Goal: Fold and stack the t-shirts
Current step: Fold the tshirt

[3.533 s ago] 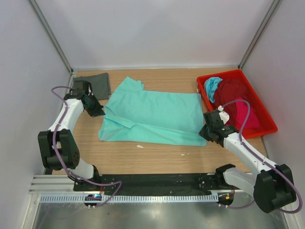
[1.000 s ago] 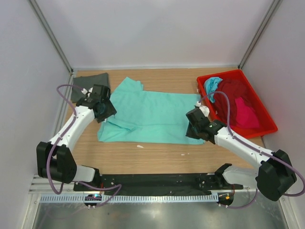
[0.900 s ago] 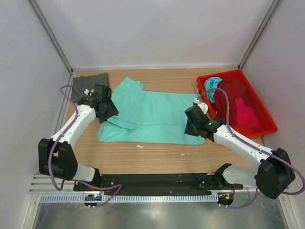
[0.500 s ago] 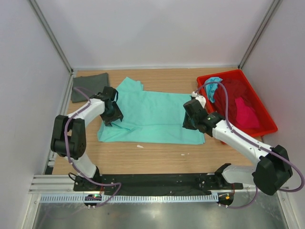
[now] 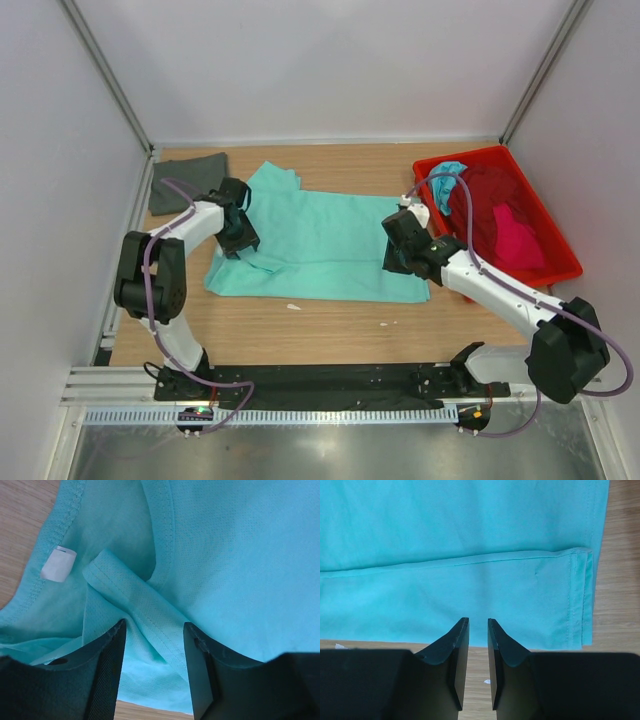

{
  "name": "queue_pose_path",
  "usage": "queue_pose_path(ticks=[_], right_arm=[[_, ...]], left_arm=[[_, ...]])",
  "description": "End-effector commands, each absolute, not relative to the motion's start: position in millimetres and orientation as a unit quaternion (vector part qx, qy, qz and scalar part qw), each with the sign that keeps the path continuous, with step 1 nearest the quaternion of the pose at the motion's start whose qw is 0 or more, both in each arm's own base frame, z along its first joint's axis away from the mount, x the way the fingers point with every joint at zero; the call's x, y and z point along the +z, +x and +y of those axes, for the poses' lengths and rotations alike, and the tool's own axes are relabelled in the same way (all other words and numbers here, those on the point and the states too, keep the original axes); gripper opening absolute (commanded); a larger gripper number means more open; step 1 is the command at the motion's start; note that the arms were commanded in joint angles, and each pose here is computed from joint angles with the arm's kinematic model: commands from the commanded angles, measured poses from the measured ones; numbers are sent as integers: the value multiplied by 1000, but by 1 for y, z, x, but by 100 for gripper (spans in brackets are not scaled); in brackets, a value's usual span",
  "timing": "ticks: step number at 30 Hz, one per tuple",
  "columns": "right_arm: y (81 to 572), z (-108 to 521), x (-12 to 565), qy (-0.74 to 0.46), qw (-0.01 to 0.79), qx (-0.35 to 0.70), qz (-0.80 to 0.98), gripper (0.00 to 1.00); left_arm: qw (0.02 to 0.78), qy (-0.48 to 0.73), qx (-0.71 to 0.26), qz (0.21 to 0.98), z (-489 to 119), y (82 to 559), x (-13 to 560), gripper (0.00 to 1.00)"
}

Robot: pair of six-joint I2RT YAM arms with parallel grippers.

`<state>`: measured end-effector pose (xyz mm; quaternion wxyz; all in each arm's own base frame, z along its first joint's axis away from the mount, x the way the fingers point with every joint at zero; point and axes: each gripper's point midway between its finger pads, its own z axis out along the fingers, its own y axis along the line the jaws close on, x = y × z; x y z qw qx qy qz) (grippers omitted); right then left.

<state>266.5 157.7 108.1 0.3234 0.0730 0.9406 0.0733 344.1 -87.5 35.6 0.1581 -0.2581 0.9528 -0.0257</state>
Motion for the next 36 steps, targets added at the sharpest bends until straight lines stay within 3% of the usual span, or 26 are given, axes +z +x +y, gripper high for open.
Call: queue_pose_path(ticks=[1, 8, 12, 16, 22, 27, 36], right_arm=[[272, 158, 106, 74, 335, 70, 937, 27], [282, 219, 129, -30, 393, 133, 909, 29], [294, 279, 150, -144, 466, 142, 861, 37], [303, 346, 141, -284, 472, 108, 828, 43], [302, 422, 126, -400, 475, 93, 778, 47], [289, 454, 106, -468, 452, 103, 752, 53], [291, 470, 76, -524, 431, 54, 733, 52]], left_arm=[[189, -256, -24, 948, -88, 356, 57, 51], [222, -245, 21, 944, -67, 339, 95, 57], [213, -272, -40, 938, -58, 326, 104, 58], [198, -343, -120, 910, -26, 313, 104, 54], [178, -348, -172, 904, -38, 304, 97, 49], [158, -345, -151, 913, -31, 299, 79, 48], [140, -369, -143, 908, -9, 293, 65, 45]])
